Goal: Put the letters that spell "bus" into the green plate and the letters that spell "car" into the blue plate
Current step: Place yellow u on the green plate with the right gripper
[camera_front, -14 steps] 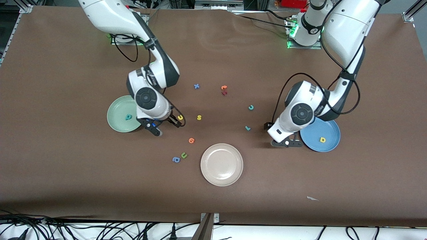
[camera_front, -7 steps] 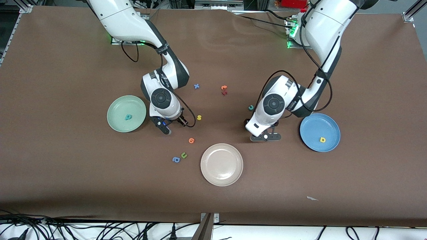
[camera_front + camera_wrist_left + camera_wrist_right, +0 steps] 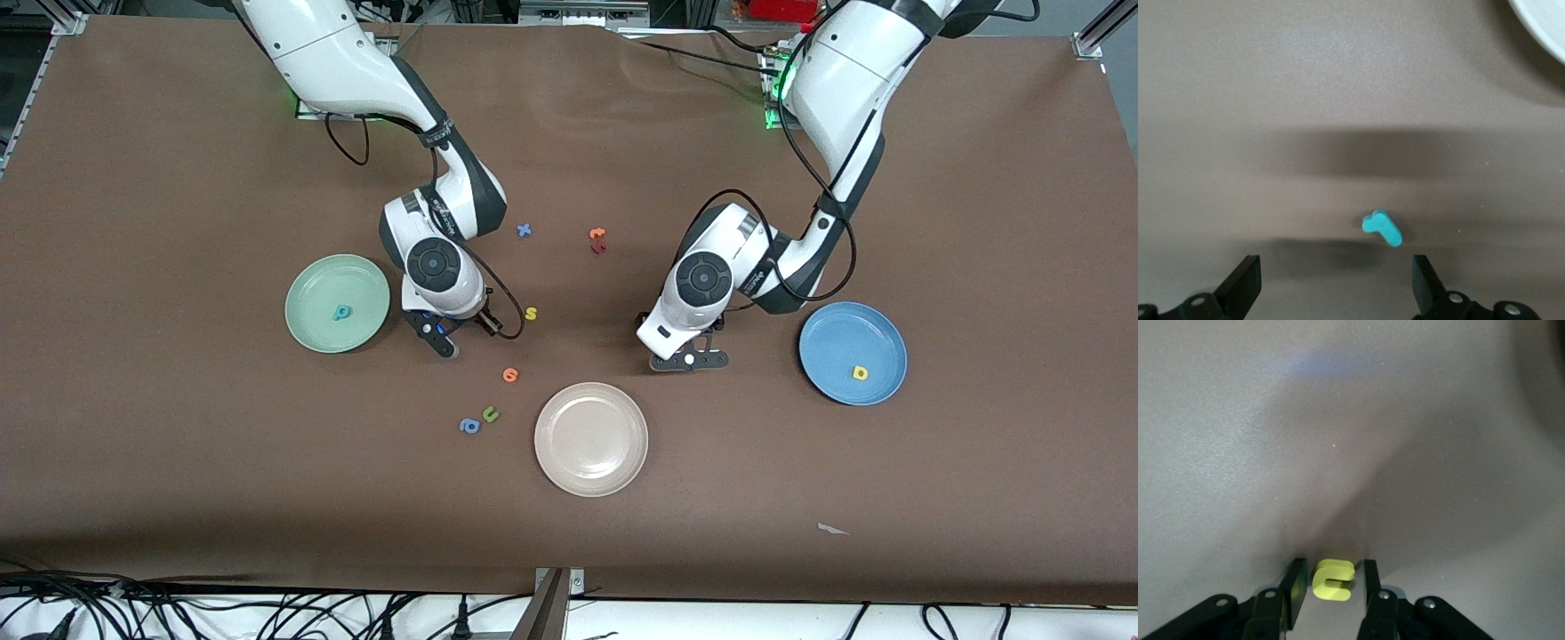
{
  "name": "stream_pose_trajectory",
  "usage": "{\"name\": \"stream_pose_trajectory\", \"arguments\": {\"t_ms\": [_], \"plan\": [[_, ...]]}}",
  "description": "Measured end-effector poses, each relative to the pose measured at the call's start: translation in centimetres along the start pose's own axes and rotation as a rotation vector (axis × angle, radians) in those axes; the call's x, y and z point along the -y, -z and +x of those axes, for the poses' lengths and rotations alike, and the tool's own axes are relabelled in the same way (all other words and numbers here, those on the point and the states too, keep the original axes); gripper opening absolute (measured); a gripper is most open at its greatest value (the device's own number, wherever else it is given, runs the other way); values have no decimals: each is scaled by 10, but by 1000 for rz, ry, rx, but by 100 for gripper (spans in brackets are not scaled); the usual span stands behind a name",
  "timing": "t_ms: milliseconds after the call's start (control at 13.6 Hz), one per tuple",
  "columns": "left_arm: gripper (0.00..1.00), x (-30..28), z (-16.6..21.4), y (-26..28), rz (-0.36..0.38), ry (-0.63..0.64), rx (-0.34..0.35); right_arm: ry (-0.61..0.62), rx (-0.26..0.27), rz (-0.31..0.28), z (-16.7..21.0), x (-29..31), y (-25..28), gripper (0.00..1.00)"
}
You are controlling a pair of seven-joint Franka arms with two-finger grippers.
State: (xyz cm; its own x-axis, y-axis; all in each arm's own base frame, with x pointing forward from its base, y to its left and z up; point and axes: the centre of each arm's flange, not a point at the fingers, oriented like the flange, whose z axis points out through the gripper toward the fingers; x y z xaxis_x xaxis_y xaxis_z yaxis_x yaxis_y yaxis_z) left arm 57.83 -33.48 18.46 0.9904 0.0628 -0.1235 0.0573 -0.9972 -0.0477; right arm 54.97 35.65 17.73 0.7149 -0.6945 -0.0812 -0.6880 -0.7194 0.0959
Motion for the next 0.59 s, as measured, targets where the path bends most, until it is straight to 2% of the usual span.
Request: {"name": "stream_pose_trajectory", "arguments": {"t_ms": [294,368,441,588], "plan": [[96,-12,9,-12,-11,23,1,1,-2,6,-1,1,0,40],[89,-13,10,-12,-14,26,1,2,-4,11,-1,2,1,32],[89,-14,10,-12,-17,28,0,3,-4,12,-2,2,1,27],[74,-14,11,-10,-20,31,-1,7,-4,7,-2,2,2,27]]}}
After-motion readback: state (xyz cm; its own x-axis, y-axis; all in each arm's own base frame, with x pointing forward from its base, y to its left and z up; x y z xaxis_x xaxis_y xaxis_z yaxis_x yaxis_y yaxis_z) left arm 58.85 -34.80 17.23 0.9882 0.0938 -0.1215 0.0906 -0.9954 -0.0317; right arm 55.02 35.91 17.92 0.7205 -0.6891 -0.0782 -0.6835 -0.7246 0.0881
